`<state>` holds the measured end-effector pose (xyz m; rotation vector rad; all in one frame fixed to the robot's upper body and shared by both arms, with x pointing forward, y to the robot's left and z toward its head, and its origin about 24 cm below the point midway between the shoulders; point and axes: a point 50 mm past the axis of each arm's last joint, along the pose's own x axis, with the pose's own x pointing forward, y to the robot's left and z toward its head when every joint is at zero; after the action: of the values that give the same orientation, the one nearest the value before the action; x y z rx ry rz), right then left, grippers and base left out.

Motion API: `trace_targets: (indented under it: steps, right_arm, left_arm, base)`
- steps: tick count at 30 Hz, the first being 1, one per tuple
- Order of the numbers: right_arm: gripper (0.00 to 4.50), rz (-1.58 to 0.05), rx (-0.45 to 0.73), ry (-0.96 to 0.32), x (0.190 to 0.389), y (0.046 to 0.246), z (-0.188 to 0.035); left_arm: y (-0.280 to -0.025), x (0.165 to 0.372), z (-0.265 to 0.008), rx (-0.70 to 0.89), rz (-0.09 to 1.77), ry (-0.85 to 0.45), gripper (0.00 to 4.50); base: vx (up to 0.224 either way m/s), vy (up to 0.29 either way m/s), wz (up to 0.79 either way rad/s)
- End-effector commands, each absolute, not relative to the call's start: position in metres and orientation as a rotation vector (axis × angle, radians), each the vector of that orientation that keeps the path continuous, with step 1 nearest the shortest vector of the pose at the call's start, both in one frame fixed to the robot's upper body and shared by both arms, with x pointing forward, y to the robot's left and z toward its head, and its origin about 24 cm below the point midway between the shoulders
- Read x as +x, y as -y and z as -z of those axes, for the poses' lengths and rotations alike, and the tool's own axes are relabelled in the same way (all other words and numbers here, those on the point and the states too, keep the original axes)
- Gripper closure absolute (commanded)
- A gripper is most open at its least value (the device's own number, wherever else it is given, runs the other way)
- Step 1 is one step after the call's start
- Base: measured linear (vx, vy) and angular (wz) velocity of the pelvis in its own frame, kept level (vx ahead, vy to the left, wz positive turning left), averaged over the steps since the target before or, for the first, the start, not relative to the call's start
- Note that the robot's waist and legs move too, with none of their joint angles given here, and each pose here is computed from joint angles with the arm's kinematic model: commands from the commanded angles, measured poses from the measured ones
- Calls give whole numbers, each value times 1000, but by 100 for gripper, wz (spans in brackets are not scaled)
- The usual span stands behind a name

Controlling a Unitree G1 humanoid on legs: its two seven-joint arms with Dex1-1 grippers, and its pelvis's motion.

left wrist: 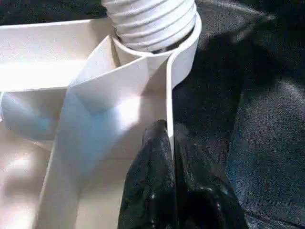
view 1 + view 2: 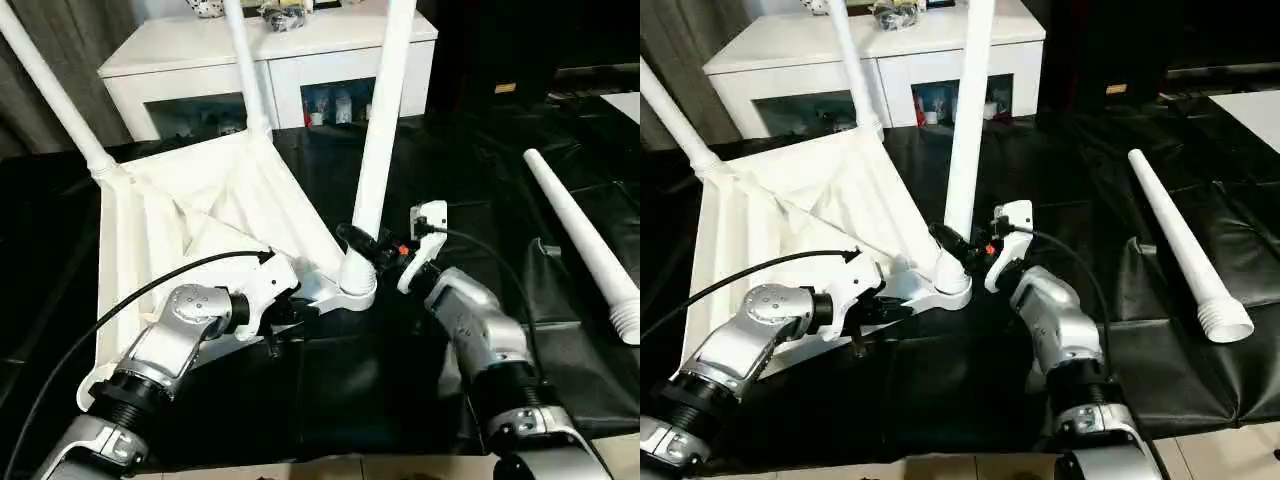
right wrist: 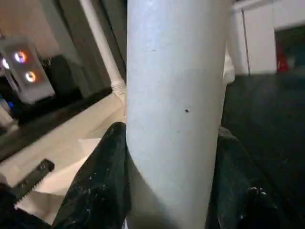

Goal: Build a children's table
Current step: Insert table leg to table base

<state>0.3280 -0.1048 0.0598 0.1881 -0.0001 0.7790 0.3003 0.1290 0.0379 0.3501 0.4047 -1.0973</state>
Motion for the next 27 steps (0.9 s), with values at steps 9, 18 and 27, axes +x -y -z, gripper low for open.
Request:
trace_targets:
  steps: [9,18,27]
  right_arm:
    - [265,-580,75,-10,312,136,-25]
    - [265,-415,116,-13,300,160,-9]
    - [265,-434,79,-33,298,172,-10]
  left_arm:
    - [-135,311,-52,332,1023,-296,450]
    - [-137,313,-53,331,1006,-286,450]
    - [-138,317,-57,340,1005,-278,450]
  base:
    - [0,0,0]
    - [0,0,0]
    - [0,0,0]
